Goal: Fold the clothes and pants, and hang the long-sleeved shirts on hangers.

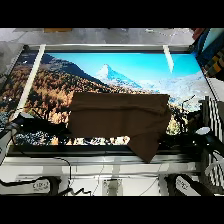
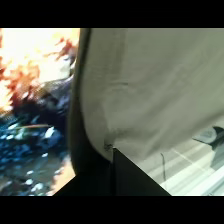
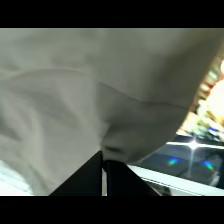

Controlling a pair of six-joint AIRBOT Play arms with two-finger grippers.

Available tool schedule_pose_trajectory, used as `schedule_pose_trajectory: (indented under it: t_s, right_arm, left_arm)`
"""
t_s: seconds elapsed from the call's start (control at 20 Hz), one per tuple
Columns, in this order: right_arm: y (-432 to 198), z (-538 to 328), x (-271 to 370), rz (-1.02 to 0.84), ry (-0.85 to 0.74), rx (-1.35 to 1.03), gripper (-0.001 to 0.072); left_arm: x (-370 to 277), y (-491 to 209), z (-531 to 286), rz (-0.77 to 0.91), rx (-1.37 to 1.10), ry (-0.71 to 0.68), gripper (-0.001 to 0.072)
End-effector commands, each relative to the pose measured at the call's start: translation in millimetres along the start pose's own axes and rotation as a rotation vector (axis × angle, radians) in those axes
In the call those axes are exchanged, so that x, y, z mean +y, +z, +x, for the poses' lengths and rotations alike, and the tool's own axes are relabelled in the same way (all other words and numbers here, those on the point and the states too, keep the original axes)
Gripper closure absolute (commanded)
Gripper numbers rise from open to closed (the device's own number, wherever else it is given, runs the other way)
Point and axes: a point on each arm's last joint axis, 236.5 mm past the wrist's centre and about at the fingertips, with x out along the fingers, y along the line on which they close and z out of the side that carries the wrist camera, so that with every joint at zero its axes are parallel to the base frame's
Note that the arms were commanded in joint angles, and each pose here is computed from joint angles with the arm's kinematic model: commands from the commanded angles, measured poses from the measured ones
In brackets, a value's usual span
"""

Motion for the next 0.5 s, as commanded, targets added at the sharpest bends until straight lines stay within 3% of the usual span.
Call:
schedule_pose_trajectory:
  t_s: [0.0,0.3,0.45]
  right_arm:
    - [14,-23,28,-0.052,0.062,-0.019,0.0698]
    - [44,-112,107,-0.261,0.090,-0.301,0.0699]
    - [84,-148,128,-0.198,0.103,-0.561,0.0699]
  left_arm:
    - [-15,11,-34,0.067,-0.052,-0.008,0.0691]
    - [-34,25,-132,0.119,-0.344,0.091,0.0692]
    - [-54,49,-152,0.123,-0.499,0.091,0.0692]
